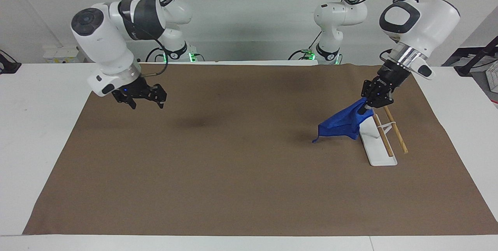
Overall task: Right arm passes towel to left arm to hang
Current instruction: 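Move the towel over the rack with the left gripper while the right gripper retracts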
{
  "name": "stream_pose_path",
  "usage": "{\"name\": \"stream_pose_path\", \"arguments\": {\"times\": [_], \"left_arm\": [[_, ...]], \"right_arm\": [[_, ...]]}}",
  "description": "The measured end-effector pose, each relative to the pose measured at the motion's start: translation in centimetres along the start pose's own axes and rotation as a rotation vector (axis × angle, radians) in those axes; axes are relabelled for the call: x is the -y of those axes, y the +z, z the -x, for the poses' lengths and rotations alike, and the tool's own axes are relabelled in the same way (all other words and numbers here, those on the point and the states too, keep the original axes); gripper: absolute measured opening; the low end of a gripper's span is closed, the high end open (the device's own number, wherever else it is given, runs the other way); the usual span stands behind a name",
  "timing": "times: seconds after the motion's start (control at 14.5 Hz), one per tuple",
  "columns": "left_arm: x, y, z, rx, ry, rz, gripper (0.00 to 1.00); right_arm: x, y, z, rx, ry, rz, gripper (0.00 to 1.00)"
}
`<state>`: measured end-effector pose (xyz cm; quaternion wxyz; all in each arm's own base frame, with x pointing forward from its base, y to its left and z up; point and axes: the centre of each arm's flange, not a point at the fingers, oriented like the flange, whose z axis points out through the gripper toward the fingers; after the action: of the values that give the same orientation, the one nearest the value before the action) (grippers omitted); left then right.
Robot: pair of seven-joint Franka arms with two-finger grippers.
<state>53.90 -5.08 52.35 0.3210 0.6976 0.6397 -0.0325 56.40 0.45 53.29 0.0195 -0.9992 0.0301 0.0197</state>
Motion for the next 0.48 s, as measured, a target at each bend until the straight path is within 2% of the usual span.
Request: {"name": "stream_pose_path", "arguments": {"times": [0.14,0.28,0.48], "left_arm": [[-0.2,-0.9,-2.0,-0.016,-0.044,0.017,0.03],[-0.1,-0.9,-3.0,-0.036,-0.122,0.044,0.03],[0.5,-0.2,-3.8,-0.064,-0.240,0.087,0.03]], "right_arm": [[-1.8,-2.4,0.7,-0.005,0.011,0.001,1.00],[-3.1,-4.8,1.5,0.021,0.026,0.000,1.00],[-3.4,-5.6,1.6,0.027,0.028,-0.001,1.00]]}}
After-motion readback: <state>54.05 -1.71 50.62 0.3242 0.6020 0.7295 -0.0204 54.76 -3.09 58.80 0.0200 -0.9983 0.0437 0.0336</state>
